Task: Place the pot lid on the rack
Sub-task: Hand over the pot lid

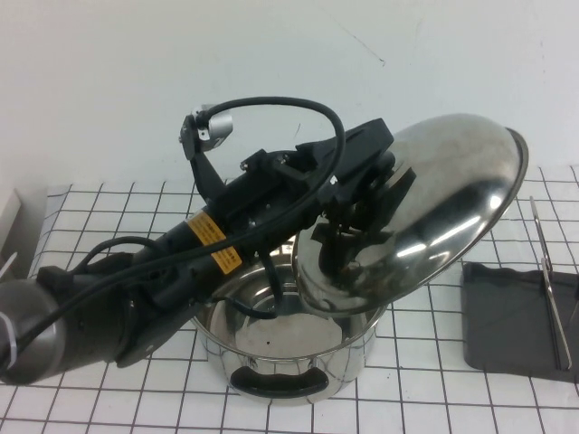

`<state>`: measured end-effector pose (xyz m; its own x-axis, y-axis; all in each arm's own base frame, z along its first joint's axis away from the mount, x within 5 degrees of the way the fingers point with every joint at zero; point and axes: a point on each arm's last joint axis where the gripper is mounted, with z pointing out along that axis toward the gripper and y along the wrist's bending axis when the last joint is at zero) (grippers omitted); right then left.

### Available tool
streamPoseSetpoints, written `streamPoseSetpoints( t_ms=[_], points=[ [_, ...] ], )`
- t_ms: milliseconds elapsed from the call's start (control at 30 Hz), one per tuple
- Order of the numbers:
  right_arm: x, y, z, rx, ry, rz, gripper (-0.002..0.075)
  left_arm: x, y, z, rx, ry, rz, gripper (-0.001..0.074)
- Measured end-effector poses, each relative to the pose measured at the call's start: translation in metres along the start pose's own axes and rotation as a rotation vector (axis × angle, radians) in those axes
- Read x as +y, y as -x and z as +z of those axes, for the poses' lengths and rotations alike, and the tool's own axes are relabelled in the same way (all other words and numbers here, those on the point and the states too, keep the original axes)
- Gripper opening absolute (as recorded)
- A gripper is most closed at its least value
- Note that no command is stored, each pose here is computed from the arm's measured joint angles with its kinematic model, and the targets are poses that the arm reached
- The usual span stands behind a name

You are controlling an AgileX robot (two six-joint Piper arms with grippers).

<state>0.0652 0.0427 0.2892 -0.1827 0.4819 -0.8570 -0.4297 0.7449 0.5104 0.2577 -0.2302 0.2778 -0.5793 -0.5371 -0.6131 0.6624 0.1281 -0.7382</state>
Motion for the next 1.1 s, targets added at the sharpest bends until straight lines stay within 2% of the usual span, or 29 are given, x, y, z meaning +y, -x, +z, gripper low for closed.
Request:
streamPoseSetpoints(
  t_ms=[100,233,333,433,733,867,967,1100],
  points=[
    [0.0,0.013,0.019,0.024,0.032,-0.075,0.0273,-0.003,0.002,0.003,-0.001,-0.016,0.039,0.0314],
    [-0.008,0.021,0.048,0.125,0.053,-0.061,0.0454,-0.004,0.002,0.003,0.004,-0.023,0.076,0.0314],
    [-0.011,0.026,0.071,0.213,0.117,-0.021,0.0522,-0.004,0.002,0.003,0.008,-0.024,0.092,0.0314],
    [-0.014,0.033,0.095,0.285,0.188,0.028,0.0544,-0.004,0.002,0.003,0.009,-0.025,0.103,0.0314],
    [-0.034,0.042,0.158,0.457,0.343,0.267,0.0546,-0.004,0.003,0.004,0.007,-0.028,0.106,0.0314],
    [-0.04,0.045,0.176,0.483,0.371,0.297,0.0508,-0.005,0.002,0.004,0.014,-0.031,0.11,0.0314],
    [-0.034,0.045,0.186,0.501,0.407,0.291,0.0424,-0.005,0.002,0.004,0.013,-0.038,0.111,0.0314],
    [-0.021,0.044,0.193,0.521,0.453,0.299,0.0256,-0.005,0.002,0.004,0.011,-0.039,0.115,0.0314]
  ],
)
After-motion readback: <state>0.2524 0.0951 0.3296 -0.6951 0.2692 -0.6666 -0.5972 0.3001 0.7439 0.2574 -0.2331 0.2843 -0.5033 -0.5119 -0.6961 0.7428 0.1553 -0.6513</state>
